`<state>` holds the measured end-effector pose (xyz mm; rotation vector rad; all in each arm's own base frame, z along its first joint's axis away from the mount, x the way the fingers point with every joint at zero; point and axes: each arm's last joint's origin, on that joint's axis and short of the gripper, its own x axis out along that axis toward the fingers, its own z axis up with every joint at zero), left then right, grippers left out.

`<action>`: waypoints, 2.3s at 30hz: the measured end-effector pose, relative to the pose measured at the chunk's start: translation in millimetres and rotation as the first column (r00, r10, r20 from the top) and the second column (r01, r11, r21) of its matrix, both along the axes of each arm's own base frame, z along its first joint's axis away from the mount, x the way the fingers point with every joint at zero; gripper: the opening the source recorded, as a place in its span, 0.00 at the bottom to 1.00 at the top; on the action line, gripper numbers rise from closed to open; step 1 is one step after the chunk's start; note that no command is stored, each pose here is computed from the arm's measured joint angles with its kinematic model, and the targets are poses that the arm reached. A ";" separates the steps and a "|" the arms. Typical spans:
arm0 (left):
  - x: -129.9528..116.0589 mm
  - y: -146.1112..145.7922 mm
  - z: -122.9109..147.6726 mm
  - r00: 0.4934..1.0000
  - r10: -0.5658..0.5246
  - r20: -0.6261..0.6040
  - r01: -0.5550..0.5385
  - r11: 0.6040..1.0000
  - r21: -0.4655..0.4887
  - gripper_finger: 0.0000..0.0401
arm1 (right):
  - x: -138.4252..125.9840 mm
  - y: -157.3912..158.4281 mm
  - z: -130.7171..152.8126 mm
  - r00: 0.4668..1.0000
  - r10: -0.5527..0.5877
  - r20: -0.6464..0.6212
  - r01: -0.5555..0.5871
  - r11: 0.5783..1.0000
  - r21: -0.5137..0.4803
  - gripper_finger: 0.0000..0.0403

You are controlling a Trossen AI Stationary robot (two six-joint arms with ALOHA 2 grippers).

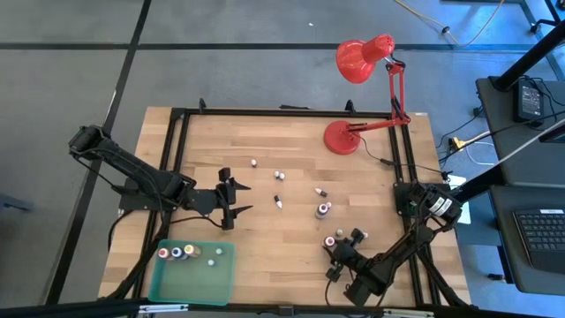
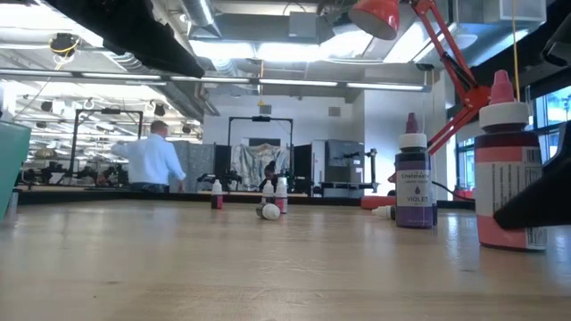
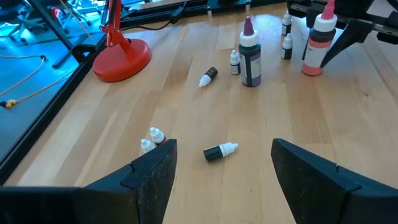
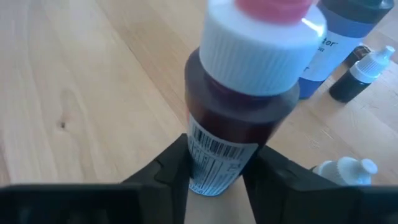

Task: Pick & Place food coloring
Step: Put the red food coloring into the blue bin

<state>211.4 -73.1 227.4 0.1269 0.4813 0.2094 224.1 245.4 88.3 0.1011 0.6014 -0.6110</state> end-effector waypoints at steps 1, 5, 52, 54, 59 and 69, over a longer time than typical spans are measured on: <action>0.0 0.0 0.0 1.000 0.000 0.000 0.000 1.000 0.000 0.64 | 0.0 0.0 0.0 1.000 0.000 0.000 0.000 1.000 0.000 0.30; 0.0 0.1 0.1 1.000 0.000 0.000 0.000 1.000 0.000 0.64 | 3.2 -1.1 1.1 1.000 -0.011 0.000 0.011 1.000 0.006 0.29; 2.3 -0.9 4.3 0.999 0.000 0.049 0.001 1.000 -0.021 0.64 | 198.1 -112.6 18.3 0.837 0.533 0.123 -0.527 0.846 -0.083 0.30; 2.3 -0.9 4.2 0.999 0.000 0.048 0.001 1.000 -0.021 0.64 | 198.1 -112.6 18.2 0.837 0.534 0.122 -0.527 0.846 -0.083 0.30; 2.3 -0.9 4.3 0.999 0.000 0.049 0.001 1.000 -0.021 0.64 | 197.7 -112.7 17.5 0.838 0.533 0.115 -0.527 0.846 -0.080 0.30; 2.3 -0.9 4.3 0.999 0.000 0.049 0.001 1.000 -0.021 0.64 | 197.5 -112.6 17.1 0.838 0.534 0.110 -0.528 0.845 -0.080 0.30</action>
